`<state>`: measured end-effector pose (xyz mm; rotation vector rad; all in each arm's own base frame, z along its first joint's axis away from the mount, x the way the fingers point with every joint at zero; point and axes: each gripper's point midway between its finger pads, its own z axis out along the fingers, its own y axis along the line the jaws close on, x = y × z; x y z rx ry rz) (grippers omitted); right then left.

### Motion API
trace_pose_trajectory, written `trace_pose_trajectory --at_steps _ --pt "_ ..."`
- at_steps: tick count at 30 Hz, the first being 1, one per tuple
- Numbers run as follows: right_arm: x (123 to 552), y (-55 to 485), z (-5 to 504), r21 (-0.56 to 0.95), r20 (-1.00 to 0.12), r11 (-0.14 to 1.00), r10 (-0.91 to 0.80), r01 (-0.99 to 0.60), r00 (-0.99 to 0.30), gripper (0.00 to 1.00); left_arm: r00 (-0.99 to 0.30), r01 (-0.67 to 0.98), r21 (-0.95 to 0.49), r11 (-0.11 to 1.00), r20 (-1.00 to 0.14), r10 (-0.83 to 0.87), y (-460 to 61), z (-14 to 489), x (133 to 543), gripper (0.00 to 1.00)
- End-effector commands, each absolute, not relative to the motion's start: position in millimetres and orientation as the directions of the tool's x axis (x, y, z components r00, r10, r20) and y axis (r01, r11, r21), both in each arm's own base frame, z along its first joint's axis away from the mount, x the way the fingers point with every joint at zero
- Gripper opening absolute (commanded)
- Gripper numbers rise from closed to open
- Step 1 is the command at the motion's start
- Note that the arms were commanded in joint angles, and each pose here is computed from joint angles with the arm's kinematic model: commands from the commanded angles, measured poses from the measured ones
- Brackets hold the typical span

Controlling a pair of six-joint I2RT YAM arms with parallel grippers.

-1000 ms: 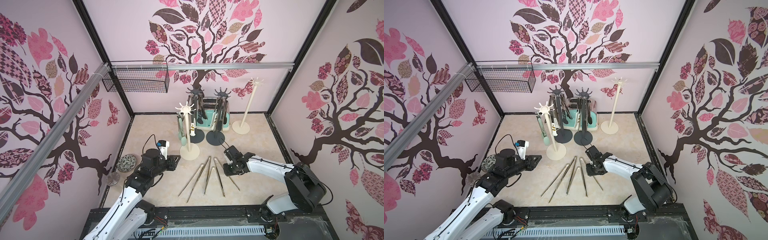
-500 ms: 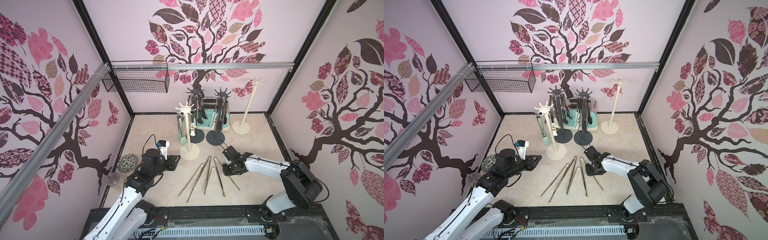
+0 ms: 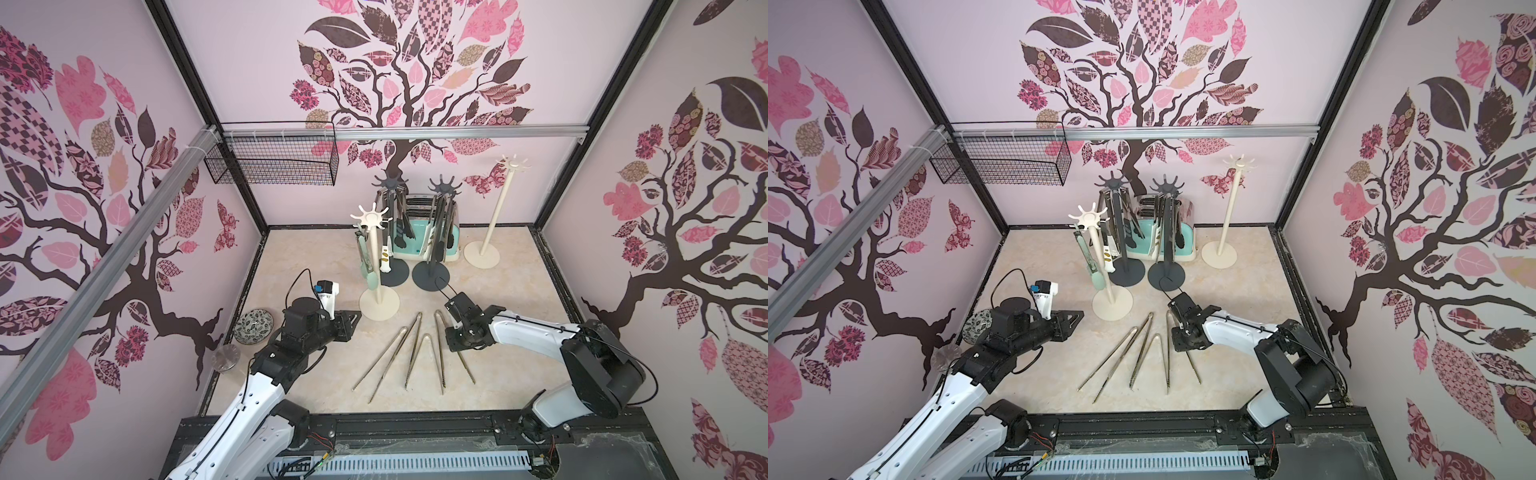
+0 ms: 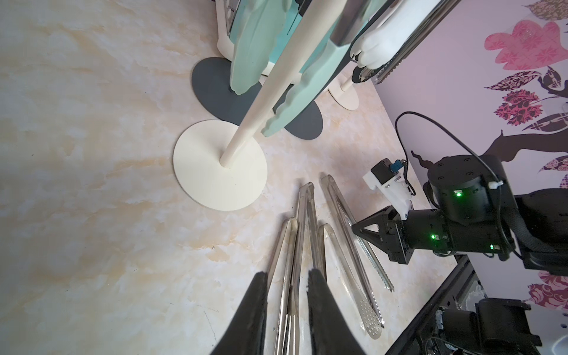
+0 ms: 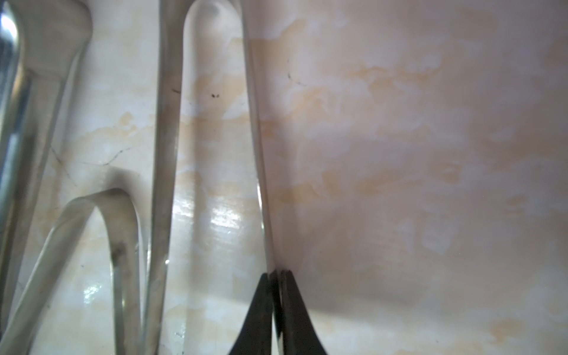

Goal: Hang food tongs on kitchen utensil racks
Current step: Pick up the food tongs from the center of the board.

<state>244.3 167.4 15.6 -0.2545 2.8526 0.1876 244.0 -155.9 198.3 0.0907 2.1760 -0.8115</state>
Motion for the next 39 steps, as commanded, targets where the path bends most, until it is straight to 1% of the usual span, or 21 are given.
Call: trace_pose_trajectory --at_steps 1,7,16,20,24,28,32,36,39 --pt "233 154 6 0.05 -0.247 0.982 -0.167 -0.184 -0.955 0.07 -0.67 0.327 -0.53 0.782 -0.714 -0.204 -157 202 245 0.26" --pt "235 152 13 0.044 -0.276 0.982 -0.167 -0.186 -0.947 0.0 -0.668 0.345 -0.534 0.771 -0.718 -0.198 -160 205 243 0.26" --pt "242 148 34 0.035 -0.345 0.982 -0.163 -0.186 -0.924 0.0 -0.664 0.36 -0.538 0.762 -0.722 -0.196 -161 207 241 0.26" --pt "246 147 52 0.034 -0.397 0.982 -0.157 -0.185 -0.904 0.0 -0.658 0.365 -0.538 0.76 -0.727 -0.199 -161 208 240 0.26" --pt "251 147 77 0.049 -0.474 0.979 -0.152 -0.198 -0.867 0.0 -0.657 0.367 -0.543 0.755 -0.726 -0.203 -161 207 240 0.26" --pt "256 153 113 0.096 -0.589 0.963 -0.148 -0.251 -0.795 0.0 -0.659 0.368 -0.542 0.756 -0.726 -0.199 -162 205 241 0.26" --pt "257 165 153 0.128 -0.696 0.928 -0.168 -0.351 -0.698 0.0 -0.656 0.369 -0.542 0.755 -0.727 -0.202 -163 204 242 0.26" --pt "257 176 190 0.13 -0.783 0.881 -0.191 -0.455 -0.593 0.0 -0.653 0.372 -0.547 0.75 -0.728 -0.208 -164 203 243 0.26" --pt "257 184 219 0.139 -0.835 0.853 -0.171 -0.502 -0.522 0.0 -0.654 0.374 -0.545 0.75 -0.729 -0.203 -164 202 244 0.26"
